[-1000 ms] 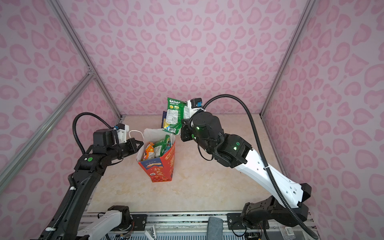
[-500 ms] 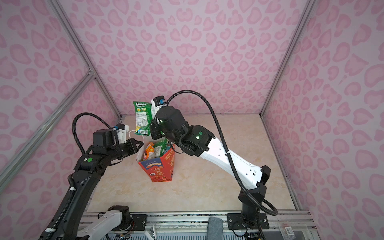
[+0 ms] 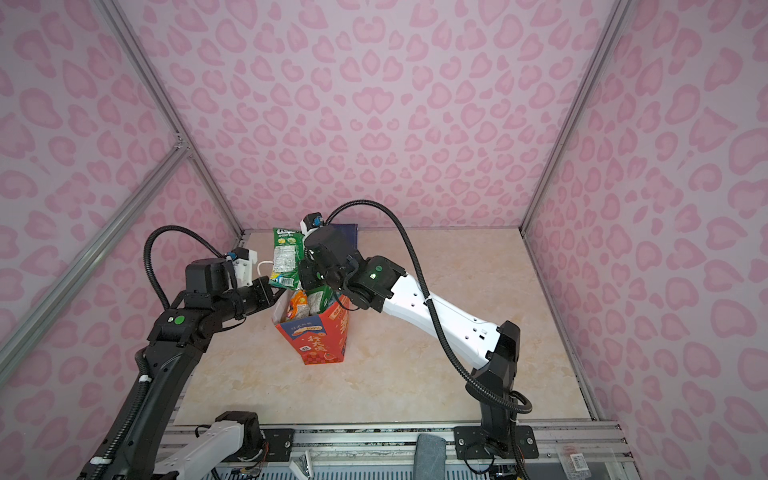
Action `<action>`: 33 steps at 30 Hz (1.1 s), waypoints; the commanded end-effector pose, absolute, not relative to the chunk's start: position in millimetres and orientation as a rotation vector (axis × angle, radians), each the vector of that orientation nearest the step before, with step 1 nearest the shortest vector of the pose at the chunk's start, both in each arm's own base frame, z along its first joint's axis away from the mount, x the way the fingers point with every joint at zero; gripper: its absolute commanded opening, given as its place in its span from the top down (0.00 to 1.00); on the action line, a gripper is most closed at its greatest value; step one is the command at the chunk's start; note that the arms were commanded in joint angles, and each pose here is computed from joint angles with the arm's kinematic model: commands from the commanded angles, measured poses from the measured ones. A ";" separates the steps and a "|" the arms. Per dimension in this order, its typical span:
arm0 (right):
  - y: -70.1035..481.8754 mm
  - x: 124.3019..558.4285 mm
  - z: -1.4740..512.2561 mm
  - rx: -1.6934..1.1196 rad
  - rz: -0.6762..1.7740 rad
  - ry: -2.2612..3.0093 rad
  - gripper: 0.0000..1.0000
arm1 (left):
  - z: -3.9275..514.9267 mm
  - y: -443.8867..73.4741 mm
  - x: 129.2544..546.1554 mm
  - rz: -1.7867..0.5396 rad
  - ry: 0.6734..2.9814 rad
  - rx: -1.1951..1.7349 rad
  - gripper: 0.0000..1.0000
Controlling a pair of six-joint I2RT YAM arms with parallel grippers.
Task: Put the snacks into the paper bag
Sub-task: 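Lower the Spring Tea packet into the bag with the right gripper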
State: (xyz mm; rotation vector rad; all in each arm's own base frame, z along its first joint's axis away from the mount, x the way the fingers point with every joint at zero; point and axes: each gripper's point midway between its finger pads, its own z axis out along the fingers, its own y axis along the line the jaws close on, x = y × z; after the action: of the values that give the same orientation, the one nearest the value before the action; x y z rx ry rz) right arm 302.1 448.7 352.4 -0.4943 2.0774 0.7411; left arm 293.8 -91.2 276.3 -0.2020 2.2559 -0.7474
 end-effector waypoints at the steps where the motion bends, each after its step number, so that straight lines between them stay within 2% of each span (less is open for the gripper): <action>1: 452.6 303.4 352.0 -0.471 0.796 2.066 1.00 | 287.2 -94.2 298.3 -0.762 2.204 -0.166 0.91; 8: 442.2 309.2 326.8 -0.468 0.779 2.131 1.00 | 285.7 -94.0 299.1 -0.760 2.209 -0.169 0.91; 33: 429.4 311.8 291.6 -0.469 0.646 2.226 1.00 | 285.3 -92.9 299.6 -0.754 2.210 -0.172 0.91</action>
State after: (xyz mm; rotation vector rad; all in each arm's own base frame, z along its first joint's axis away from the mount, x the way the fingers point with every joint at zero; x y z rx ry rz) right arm 311.8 432.8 294.8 -0.4830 2.2235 0.6760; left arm 293.8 -91.3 276.2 -0.2017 2.2564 -0.7475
